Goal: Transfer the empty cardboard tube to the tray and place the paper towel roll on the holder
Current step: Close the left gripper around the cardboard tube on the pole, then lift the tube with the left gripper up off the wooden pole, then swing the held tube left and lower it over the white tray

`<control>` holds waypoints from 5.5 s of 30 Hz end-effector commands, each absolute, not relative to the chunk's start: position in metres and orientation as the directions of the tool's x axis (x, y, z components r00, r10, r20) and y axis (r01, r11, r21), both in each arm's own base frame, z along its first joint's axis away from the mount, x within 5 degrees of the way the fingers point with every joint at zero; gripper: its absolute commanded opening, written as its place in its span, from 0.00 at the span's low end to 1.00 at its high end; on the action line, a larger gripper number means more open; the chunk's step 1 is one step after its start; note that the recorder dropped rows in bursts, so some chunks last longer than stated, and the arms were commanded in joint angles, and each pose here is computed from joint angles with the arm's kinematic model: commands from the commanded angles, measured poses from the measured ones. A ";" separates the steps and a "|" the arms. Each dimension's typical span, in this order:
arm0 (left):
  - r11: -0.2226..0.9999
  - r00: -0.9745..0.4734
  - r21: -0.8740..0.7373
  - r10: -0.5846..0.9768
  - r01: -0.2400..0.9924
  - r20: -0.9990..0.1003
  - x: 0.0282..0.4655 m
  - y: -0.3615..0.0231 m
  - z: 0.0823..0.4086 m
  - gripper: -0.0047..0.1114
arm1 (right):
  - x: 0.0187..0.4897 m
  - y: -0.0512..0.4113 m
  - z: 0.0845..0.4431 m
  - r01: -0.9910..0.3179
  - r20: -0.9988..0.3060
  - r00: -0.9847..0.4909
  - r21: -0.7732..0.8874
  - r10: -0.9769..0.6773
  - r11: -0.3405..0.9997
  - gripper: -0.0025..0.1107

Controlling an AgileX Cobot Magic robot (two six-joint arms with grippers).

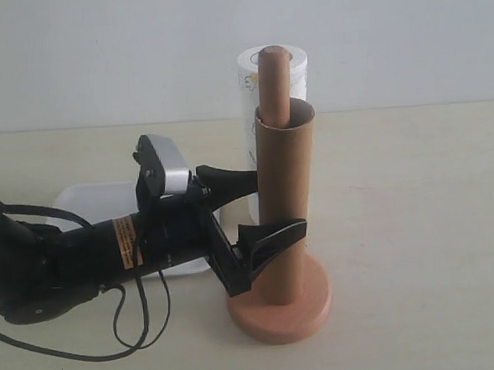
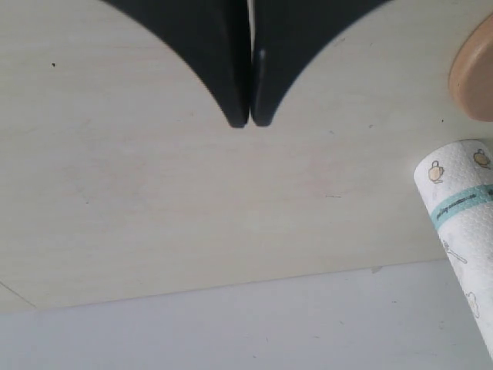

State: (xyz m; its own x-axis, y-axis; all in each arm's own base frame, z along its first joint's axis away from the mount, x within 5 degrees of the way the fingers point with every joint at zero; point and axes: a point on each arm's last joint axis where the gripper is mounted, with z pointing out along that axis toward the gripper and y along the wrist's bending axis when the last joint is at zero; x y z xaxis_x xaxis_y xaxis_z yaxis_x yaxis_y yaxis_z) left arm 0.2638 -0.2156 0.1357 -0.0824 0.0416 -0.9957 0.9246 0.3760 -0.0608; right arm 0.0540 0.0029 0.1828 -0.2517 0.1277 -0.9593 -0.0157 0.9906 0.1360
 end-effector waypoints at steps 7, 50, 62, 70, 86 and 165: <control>0.371 -0.119 -0.097 0.039 0.924 -0.992 0.264 -0.218 0.123 0.76 | 0.054 0.002 0.184 -0.013 -0.964 -0.236 0.130 0.123 0.991 0.02; 0.341 -0.043 -0.052 -0.033 0.938 -0.999 0.259 -0.217 0.168 0.08 | 0.054 0.002 0.183 -0.012 -0.962 -0.243 0.129 0.123 0.992 0.02; 0.343 0.073 0.025 -0.128 0.939 -0.989 0.249 -0.211 0.223 0.08 | 0.054 0.002 0.183 -0.012 -0.963 -0.243 0.127 0.120 0.992 0.02; 0.384 0.137 0.050 -0.202 0.922 -0.970 0.243 -0.203 0.255 0.08 | 0.054 0.003 0.183 -0.012 -0.962 -0.243 0.129 0.122 0.992 0.02; 0.423 0.197 0.072 -0.259 0.903 -0.946 0.228 -0.190 0.297 0.08 | 0.054 0.003 0.183 -0.012 -0.962 -0.243 0.131 0.124 0.991 0.02; -0.072 -0.020 0.747 0.993 0.661 0.113 0.326 -0.138 0.170 0.08 | 0.054 0.003 0.184 -0.013 -0.964 -0.237 0.131 0.125 0.991 0.02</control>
State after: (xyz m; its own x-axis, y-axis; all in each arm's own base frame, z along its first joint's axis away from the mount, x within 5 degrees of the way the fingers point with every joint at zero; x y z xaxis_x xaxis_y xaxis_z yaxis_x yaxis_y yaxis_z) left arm 0.3197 -0.1345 0.1756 -0.0311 0.9924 0.1194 0.6829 -0.0661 0.7275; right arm 0.0541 0.0029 0.1830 -0.2494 0.1278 -0.9599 -0.0160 0.9906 0.1361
